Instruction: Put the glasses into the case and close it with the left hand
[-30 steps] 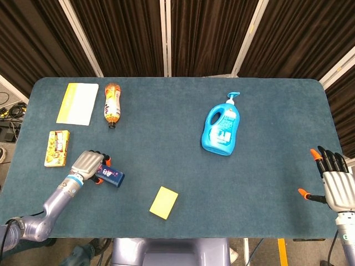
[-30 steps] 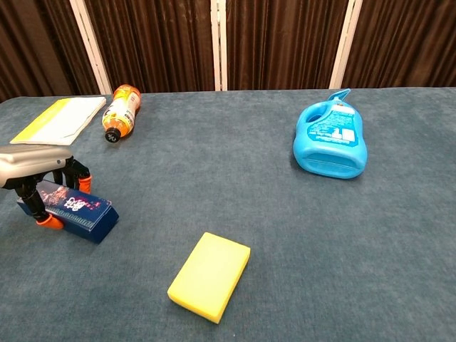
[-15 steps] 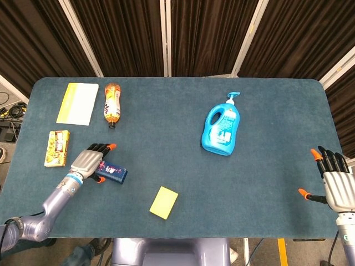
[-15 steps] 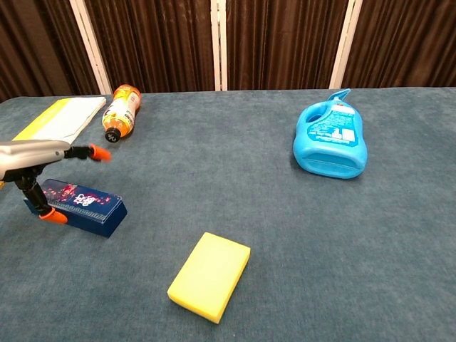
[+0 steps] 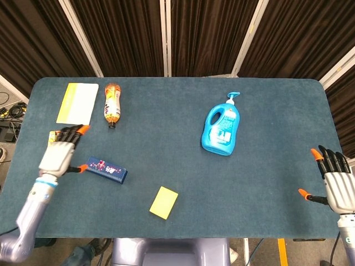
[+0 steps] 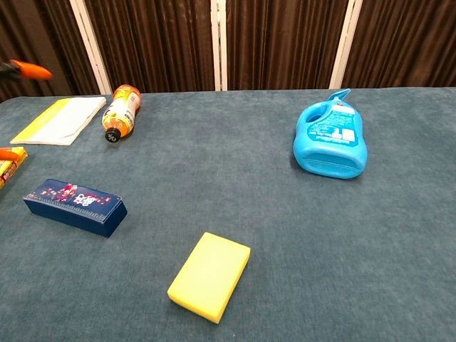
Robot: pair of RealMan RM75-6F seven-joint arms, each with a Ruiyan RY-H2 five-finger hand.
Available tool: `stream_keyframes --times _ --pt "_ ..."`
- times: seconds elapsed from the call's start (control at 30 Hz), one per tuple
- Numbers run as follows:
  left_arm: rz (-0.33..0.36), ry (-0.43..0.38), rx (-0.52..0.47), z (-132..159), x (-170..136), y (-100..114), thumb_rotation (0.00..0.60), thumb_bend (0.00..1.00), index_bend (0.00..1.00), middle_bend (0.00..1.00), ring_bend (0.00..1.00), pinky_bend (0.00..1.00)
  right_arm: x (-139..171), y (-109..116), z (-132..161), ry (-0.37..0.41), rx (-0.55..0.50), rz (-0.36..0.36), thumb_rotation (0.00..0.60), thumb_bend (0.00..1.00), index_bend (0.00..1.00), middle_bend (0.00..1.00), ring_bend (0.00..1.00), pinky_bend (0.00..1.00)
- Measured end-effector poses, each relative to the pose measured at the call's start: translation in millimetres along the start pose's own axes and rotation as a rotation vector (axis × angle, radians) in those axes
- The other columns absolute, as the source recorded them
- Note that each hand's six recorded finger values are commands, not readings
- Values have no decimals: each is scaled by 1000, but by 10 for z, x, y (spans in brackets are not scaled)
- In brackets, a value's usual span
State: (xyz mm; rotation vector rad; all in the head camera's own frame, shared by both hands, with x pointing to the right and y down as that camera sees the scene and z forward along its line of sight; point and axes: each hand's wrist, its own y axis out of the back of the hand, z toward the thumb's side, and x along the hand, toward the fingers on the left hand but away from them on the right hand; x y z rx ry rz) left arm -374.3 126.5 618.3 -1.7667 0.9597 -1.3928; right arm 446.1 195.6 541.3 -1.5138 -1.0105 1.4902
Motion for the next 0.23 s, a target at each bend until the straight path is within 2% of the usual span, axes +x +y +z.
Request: stream_keyframes --times 0.07,0.23 --pt "47 50 3 -75 -207 101 600 0 0 0 0 0 2 6 7 4 -2 -1 600 0 0 0 0 0" --pt "51 152 59 -265 -705 246 600 0 0 0 0 0 19 49 41 18 -11 -16 600 0 0 0 0 0"
